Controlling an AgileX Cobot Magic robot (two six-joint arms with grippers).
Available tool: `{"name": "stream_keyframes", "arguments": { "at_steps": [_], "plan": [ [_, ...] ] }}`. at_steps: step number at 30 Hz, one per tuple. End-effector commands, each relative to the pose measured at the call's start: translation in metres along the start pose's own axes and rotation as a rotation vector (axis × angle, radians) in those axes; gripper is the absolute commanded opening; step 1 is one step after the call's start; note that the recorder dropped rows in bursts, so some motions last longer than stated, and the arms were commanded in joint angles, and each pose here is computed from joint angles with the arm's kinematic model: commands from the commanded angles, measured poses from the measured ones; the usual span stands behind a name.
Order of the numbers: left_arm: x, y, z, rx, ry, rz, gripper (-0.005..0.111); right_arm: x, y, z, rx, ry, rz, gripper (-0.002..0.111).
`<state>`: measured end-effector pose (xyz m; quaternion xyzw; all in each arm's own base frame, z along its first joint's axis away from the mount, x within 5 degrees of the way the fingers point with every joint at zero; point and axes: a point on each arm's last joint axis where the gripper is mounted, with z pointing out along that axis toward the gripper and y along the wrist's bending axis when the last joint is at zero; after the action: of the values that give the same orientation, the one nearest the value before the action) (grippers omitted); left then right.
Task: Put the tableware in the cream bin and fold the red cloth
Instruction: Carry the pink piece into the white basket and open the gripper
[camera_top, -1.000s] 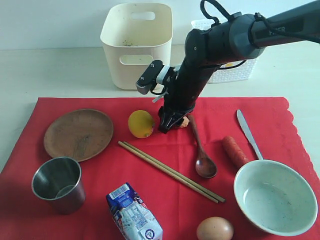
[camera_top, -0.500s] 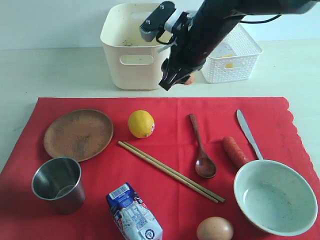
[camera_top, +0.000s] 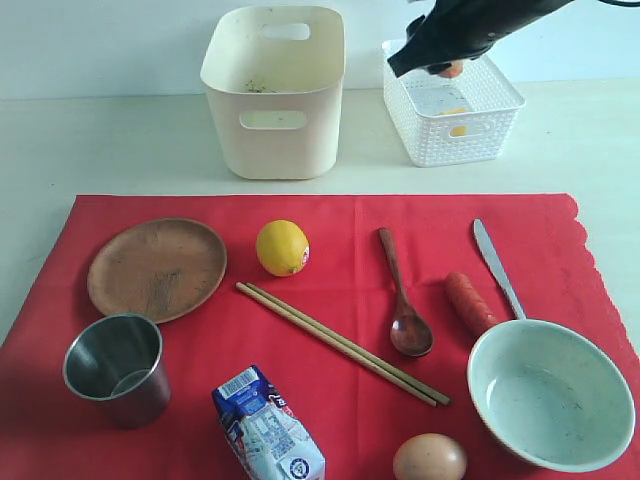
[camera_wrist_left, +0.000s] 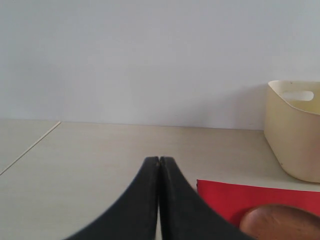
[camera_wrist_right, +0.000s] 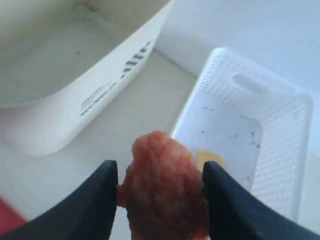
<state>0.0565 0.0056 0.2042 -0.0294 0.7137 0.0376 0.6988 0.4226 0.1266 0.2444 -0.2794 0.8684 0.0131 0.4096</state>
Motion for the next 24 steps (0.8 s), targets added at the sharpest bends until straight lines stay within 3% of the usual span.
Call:
{"name": "stream_keyframes", "arguments": {
  "at_steps": [1,15,19,24],
  "plan": [
    [0.000,0.000,0.000,-0.003,-0.005,0.004,0.003,0.002,-0.020,0.011,0.080,-0.093,0.053,0.000],
    [0.000,0.000,0.000,-0.003,-0.005,0.004,0.003,0.036,-0.019,0.069,0.100,-0.090,0.219,0.003],
    [0.000,0.000,0.000,-0.003,-0.005,0.004,0.003,0.041,-0.018,0.075,0.098,-0.080,0.220,0.017],
    [0.000,0.000,0.000,-0.003,-0.005,0.004,0.003,0.041,-0.019,0.076,0.106,-0.098,0.219,0.044]
  ]
}}
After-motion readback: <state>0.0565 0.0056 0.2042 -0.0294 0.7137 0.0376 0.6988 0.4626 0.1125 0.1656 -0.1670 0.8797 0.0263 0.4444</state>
